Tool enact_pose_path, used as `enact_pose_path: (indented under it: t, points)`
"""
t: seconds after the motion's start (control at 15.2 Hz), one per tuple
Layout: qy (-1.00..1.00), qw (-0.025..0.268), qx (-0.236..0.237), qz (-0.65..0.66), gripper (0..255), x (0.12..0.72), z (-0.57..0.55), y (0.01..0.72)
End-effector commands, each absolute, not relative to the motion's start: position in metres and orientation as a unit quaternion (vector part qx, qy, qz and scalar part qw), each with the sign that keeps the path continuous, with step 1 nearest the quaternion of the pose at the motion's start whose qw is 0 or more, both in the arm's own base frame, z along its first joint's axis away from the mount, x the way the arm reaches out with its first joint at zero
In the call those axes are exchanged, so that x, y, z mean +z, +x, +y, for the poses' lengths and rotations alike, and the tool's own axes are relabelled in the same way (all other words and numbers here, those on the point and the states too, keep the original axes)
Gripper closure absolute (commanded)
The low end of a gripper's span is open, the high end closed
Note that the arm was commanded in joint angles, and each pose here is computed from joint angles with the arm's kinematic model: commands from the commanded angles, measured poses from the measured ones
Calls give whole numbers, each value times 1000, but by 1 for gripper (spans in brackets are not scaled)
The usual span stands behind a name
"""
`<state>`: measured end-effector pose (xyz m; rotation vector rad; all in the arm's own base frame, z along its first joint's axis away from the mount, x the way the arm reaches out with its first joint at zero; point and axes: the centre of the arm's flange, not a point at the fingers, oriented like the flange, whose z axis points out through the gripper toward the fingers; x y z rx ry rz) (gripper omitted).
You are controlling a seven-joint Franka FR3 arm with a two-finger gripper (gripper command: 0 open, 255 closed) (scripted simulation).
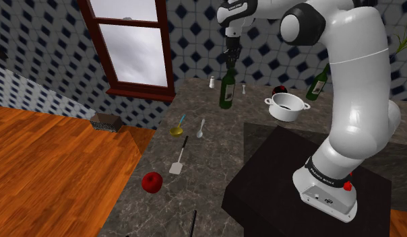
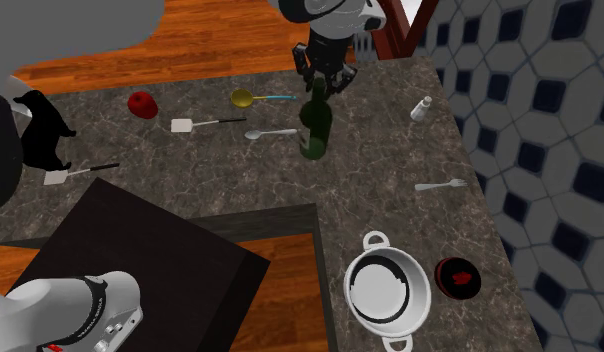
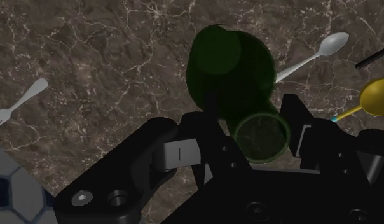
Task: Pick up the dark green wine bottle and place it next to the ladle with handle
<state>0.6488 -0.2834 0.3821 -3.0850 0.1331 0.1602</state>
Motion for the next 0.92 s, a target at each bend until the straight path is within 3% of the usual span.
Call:
enact_pose_path:
  t: [0.0,0.26,0.86]
  points:
    - [-997,25,51,44,255,382,-259,666]
    - [-997,25,51,44,255,383,-219,701]
    - [-997,25,51,44,255,335,-219,701]
